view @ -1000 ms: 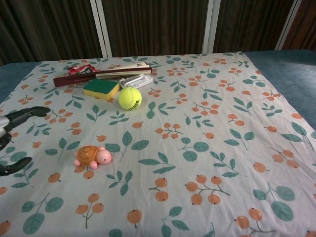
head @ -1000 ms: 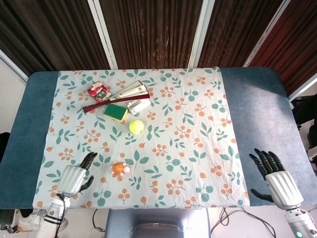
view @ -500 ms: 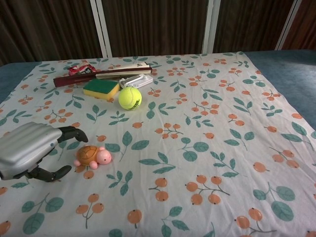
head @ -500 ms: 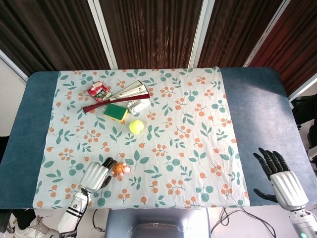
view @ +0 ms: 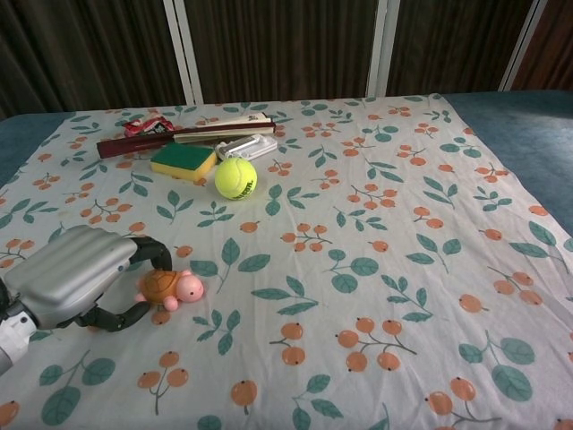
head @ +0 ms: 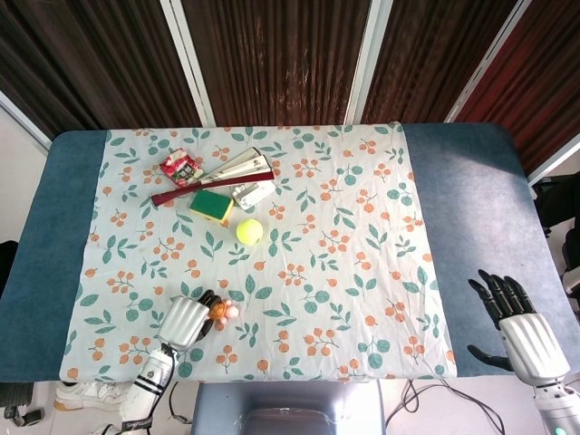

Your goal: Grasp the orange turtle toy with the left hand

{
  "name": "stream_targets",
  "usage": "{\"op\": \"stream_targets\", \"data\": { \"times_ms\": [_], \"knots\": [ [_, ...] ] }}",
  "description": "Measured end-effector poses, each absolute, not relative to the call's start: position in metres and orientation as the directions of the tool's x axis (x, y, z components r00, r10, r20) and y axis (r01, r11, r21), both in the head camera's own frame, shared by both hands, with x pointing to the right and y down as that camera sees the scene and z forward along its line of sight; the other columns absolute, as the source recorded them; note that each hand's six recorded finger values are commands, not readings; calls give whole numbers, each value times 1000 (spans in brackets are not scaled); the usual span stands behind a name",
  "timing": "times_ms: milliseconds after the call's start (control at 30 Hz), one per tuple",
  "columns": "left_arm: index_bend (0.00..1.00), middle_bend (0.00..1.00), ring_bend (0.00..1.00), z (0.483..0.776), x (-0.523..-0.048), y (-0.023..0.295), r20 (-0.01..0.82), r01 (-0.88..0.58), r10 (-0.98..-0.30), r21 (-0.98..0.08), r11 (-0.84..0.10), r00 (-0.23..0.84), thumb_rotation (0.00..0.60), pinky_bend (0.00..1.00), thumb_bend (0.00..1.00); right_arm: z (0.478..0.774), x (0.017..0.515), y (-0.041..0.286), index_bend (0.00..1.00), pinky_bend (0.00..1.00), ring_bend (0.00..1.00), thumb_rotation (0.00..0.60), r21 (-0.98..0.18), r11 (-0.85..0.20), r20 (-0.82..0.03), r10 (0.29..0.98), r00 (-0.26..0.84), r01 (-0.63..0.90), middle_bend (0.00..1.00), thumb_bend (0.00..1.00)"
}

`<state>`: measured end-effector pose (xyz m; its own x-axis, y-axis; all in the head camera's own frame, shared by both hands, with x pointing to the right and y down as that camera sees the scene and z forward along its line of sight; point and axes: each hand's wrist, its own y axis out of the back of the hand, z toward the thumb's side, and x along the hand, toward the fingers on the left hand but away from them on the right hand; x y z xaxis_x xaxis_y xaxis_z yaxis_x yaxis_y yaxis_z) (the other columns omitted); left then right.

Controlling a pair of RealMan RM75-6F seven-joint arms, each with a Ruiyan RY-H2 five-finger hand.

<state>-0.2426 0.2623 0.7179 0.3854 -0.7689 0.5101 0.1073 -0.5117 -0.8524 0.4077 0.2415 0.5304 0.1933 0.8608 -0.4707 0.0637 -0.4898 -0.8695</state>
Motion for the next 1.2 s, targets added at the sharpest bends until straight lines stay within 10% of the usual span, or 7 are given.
{"op": "stream_targets", "data": {
  "times_ms": [167, 600, 767, 900, 1200],
  "knots": [
    [855, 813, 1000, 722, -243, 260, 478, 113, -795, -874, -472, 374, 600, 1000, 501, 530, 408, 242, 0, 0, 0, 600, -869, -490, -471, 861, 193, 62, 0, 81],
    [867, 834, 1000, 724, -241, 256, 428, 88, -823, -900, -428, 374, 600, 1000, 497, 530, 408, 243, 0, 0, 0, 600, -867, -494, -476, 859, 190, 60, 0, 81],
    [658, 671, 1000, 722, -242, 256, 413, 84, -822, -906, -415, 391, 600, 1000, 434, 530, 408, 243, 0, 0, 0, 600, -867, -494, -476, 859, 190, 60, 0, 81],
    [296, 381, 1000, 722, -243, 257, 421, 87, -814, -902, -423, 400, 600, 1000, 395, 530, 408, 243, 0, 0, 0, 600, -867, -496, -478, 858, 189, 60, 0, 81],
    [194, 144, 1000, 716, -242, 261, 452, 95, -782, -883, -459, 429, 600, 1000, 392, 530, 408, 244, 0, 0, 0, 600, -865, -498, -481, 857, 186, 58, 0, 81]
  ]
}}
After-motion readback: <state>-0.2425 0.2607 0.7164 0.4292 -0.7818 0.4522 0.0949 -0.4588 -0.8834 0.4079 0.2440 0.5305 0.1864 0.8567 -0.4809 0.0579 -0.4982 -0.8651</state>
